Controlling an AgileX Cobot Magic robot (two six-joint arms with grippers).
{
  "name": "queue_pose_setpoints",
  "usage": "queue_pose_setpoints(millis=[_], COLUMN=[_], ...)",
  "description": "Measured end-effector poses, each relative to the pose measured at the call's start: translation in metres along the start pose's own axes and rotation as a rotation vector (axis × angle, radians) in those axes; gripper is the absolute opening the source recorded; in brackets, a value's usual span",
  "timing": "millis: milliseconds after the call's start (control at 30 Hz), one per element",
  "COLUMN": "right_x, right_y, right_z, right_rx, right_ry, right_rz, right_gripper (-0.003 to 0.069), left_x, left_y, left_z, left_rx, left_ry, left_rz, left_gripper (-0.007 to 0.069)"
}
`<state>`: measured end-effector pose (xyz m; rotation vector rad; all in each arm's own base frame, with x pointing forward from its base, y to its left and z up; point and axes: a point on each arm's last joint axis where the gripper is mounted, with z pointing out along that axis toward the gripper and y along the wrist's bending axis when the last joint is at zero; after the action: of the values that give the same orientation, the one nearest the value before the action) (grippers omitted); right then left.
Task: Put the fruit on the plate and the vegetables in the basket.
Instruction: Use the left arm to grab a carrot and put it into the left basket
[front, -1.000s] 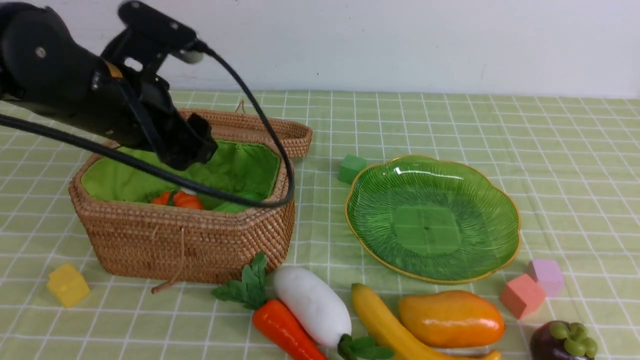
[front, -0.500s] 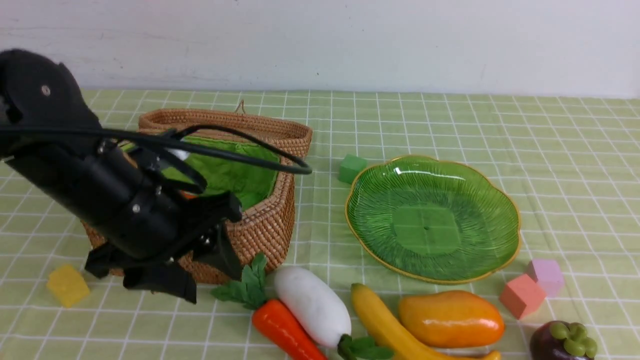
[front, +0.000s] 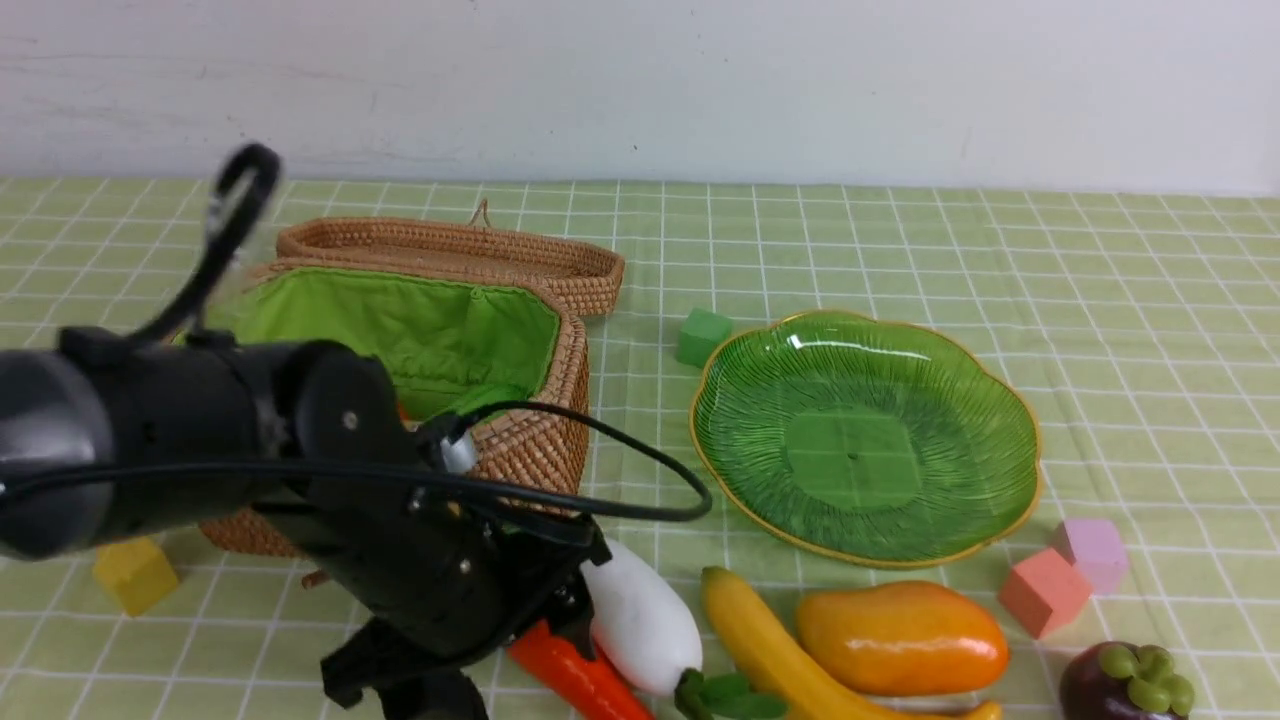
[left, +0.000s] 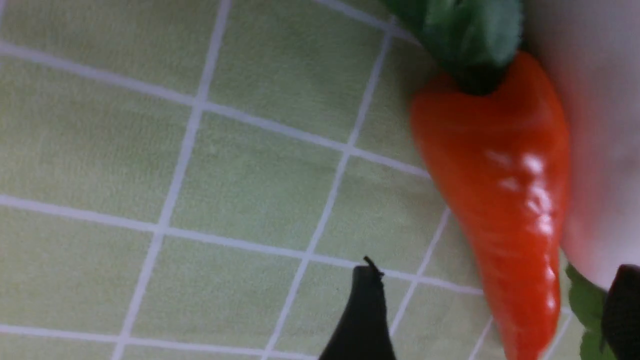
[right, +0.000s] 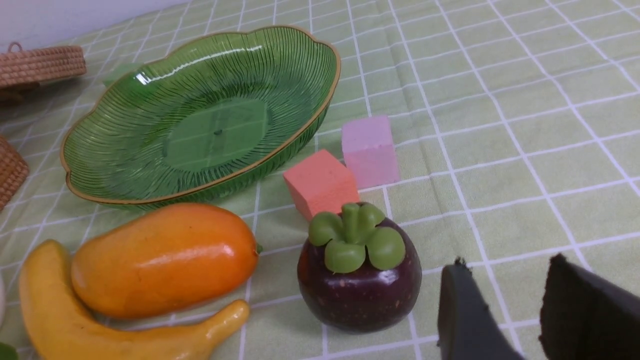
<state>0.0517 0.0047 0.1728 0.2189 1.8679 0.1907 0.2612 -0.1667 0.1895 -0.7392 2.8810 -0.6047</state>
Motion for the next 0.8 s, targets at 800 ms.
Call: queue_pose_setpoints(millis=[800], right_x=[0.0], right_y=[0.0], right_z=[0.0], right_rx=[0.0], right_ry=[0.0], right_rz=[0.0], right_gripper=[0.024], left_x=[-0.007], left_y=[-0.001], left_z=[0.011], left_rx=[0.019], left_ry=[-0.05], left_rz=[0.011], left_gripper=[0.0386])
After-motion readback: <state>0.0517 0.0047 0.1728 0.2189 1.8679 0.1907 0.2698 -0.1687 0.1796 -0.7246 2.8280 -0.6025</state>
